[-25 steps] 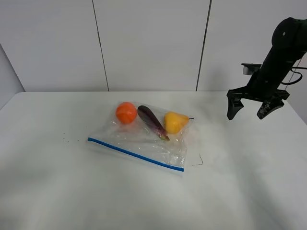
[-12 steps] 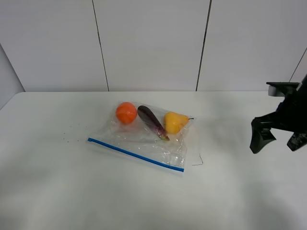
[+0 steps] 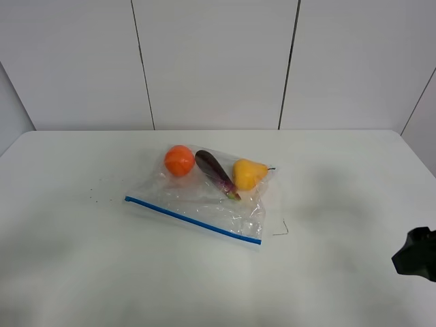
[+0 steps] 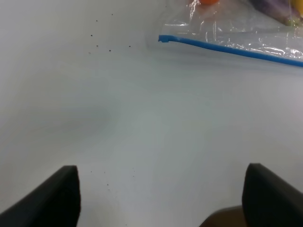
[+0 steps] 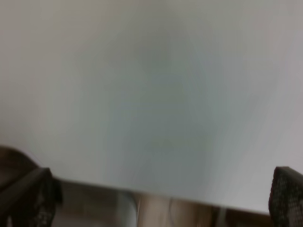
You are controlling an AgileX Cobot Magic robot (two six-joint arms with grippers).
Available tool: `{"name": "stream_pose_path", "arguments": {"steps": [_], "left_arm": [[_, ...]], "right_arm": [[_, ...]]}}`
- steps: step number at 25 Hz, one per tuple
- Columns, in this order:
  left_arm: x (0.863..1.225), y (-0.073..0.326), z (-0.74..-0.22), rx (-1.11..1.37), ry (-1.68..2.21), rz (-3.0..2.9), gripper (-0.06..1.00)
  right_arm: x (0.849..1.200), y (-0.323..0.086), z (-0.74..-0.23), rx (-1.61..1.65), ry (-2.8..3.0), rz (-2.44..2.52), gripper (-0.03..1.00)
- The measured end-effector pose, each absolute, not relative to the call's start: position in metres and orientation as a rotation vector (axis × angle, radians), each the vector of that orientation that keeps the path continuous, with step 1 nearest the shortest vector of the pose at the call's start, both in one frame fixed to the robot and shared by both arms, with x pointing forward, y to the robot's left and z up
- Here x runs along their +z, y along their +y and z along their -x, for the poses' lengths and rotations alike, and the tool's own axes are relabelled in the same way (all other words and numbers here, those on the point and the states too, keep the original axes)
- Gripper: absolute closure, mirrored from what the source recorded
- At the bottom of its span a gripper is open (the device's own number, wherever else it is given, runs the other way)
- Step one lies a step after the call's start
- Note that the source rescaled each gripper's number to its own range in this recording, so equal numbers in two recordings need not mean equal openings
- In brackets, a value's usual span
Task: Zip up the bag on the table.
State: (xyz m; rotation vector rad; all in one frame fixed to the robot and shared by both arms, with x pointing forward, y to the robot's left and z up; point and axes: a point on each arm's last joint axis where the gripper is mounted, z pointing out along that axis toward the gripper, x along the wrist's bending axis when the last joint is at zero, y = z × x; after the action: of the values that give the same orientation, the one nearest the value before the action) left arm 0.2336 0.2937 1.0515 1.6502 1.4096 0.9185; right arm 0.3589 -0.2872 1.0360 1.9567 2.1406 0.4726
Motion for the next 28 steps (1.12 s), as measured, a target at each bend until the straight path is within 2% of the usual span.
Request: {"name": "stream_pose_path", "arguments": {"steps": [10, 23, 28], "left_arm": [[1.052, 0.294, -0.234, 0.918, 1.41, -1.65, -0.06], [1.052, 0.294, -0.234, 0.918, 1.41, -1.65, -0.06], [1.052, 0.294, -0.234, 0.918, 1.41, -1.65, -0.06]], "right_arm": [[1.052, -0.29, -0.276, 0.868, 1.815, -1.627, -0.03], [1.055, -0.291, -0.237, 1.026, 1.639, -1.45, -0.03], [1.055, -0.292, -0.237, 1.021, 1.636, -1.448, -0.03]]}}
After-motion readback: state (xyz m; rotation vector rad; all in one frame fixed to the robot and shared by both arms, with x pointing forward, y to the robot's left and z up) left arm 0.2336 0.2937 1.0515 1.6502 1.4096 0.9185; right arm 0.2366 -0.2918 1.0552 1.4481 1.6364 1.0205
